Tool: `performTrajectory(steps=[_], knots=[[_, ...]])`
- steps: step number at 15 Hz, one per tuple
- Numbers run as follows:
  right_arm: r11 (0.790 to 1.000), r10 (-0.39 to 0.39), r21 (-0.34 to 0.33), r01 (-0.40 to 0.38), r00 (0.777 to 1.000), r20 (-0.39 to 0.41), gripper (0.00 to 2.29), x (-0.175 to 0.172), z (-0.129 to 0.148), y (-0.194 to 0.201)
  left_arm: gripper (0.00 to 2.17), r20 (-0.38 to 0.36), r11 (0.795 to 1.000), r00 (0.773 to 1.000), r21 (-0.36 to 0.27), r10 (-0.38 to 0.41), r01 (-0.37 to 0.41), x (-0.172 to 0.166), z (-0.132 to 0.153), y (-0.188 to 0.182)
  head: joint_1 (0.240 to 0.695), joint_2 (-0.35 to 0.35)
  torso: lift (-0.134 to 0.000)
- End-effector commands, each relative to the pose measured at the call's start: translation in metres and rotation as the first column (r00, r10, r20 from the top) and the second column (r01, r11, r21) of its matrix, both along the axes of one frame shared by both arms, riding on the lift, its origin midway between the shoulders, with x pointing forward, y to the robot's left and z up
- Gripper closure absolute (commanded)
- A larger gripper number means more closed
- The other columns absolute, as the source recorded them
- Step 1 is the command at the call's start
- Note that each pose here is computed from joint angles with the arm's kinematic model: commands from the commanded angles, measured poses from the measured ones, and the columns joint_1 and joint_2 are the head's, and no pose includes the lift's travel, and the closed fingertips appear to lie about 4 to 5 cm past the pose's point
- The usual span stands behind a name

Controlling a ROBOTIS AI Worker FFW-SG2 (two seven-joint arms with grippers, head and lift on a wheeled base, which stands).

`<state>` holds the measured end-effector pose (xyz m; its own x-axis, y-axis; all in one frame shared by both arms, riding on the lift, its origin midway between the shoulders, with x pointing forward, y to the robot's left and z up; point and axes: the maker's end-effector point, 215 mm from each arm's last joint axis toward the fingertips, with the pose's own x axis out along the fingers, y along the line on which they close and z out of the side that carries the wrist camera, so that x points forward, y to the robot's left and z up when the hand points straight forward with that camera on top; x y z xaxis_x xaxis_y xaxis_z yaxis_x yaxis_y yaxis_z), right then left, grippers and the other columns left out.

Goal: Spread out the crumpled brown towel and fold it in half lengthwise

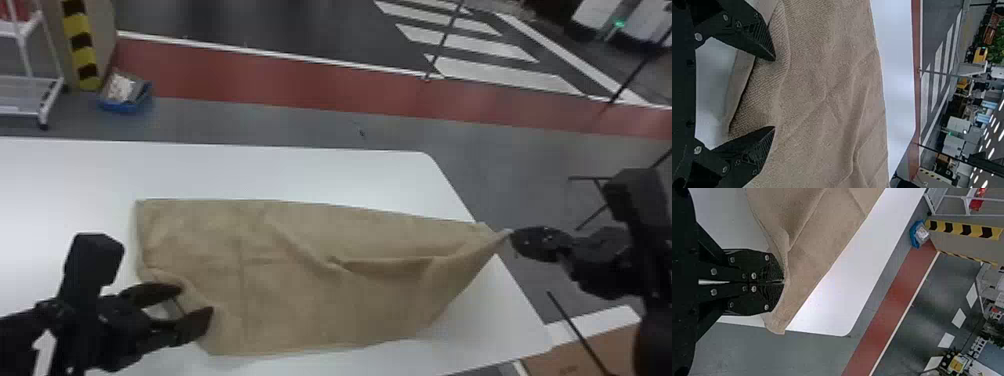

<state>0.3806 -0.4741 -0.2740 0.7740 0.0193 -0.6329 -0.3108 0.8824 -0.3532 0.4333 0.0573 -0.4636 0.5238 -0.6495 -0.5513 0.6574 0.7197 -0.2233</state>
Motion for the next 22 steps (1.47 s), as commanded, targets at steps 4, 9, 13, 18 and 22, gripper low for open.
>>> performTrajectory(steps=[4,9,13,18,22], knots=[[1.0,-0.003,-0.003,0.003,1.0,-0.003,1.21,-0.002,-0.002,-0.002,1.57,0.019,1.0,1.0,0.016,0.014,-0.014,0.008,0.004,0.014,0.695,-0.35,-0.124],[0.999,0.027,0.023,-0.027,0.999,0.025,1.21,0.005,-0.004,0.022,2.15,0.103,0.993,0.988,-0.002,0.117,-0.117,0.048,0.046,0.071,0.695,-0.35,-0.124],[0.988,0.151,0.041,-0.151,0.988,0.013,1.21,0.012,-0.022,0.102,2.15,0.165,0.978,0.965,0.004,0.206,-0.209,0.122,0.084,0.138,0.695,-0.35,-0.124],[0.987,0.156,-0.015,-0.157,0.986,-0.057,1.21,0.013,-0.05,0.116,0.46,0.238,0.972,0.966,0.185,0.096,-0.142,0.136,0.08,0.081,0.695,-0.183,-0.124],[0.99,0.137,-0.029,-0.14,0.987,-0.086,1.21,0.005,-0.058,0.105,0.02,0.269,0.981,0.959,0.14,0.095,-0.136,0.124,0.083,0.089,0.695,-0.265,-0.124]])
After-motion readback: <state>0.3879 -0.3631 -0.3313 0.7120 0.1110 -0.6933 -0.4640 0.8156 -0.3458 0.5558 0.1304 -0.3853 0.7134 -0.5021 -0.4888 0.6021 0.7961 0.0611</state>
